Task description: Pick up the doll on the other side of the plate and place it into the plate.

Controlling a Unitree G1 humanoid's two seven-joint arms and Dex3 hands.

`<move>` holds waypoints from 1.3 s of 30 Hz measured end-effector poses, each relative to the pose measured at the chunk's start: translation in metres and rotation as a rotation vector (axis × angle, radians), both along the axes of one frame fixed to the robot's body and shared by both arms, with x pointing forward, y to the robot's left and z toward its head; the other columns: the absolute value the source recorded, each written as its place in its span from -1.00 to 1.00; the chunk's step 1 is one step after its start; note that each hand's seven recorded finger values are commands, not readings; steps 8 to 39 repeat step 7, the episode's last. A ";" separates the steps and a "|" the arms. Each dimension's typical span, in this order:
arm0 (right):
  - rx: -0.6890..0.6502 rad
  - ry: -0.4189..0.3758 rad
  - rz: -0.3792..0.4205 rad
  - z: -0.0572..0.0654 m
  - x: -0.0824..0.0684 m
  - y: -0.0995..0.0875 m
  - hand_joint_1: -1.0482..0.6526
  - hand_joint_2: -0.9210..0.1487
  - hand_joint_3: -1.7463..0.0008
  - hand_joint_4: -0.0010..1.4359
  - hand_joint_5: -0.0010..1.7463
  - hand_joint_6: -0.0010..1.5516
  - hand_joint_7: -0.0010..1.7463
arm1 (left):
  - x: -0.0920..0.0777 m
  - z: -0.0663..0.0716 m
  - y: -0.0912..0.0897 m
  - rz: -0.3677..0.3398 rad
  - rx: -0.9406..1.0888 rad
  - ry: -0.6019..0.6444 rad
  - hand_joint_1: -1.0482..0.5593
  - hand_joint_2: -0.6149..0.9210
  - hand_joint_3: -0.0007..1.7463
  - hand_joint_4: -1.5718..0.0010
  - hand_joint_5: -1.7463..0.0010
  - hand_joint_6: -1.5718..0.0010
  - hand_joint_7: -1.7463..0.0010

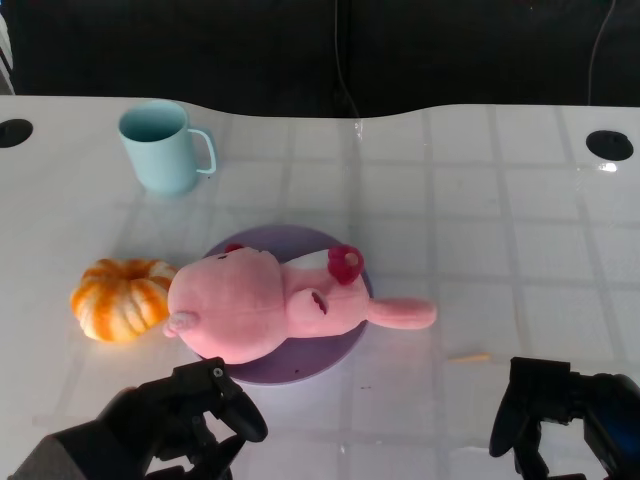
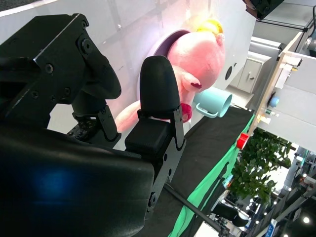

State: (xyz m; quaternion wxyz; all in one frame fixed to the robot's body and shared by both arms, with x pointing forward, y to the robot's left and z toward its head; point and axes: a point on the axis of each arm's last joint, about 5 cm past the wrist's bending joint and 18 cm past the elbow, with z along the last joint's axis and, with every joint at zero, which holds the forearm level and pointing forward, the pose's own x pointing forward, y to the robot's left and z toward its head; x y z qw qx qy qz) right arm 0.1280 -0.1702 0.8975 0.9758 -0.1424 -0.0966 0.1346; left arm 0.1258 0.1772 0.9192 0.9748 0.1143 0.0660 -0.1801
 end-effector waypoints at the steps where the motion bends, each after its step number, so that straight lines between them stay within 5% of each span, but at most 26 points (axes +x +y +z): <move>1: -0.001 -0.002 0.001 0.000 0.000 0.000 0.46 0.14 -0.76 0.26 1.00 0.04 0.75 | 0.000 0.000 0.000 0.002 -0.004 0.002 0.20 0.90 -0.22 0.22 -0.85 0.28 -0.65; 39: 0.001 -0.006 0.002 -0.001 0.000 0.001 0.44 0.14 -0.75 0.25 1.00 0.04 0.71 | 0.000 -0.001 0.001 0.010 -0.012 0.000 0.20 0.83 -0.12 0.21 -0.87 0.27 -0.66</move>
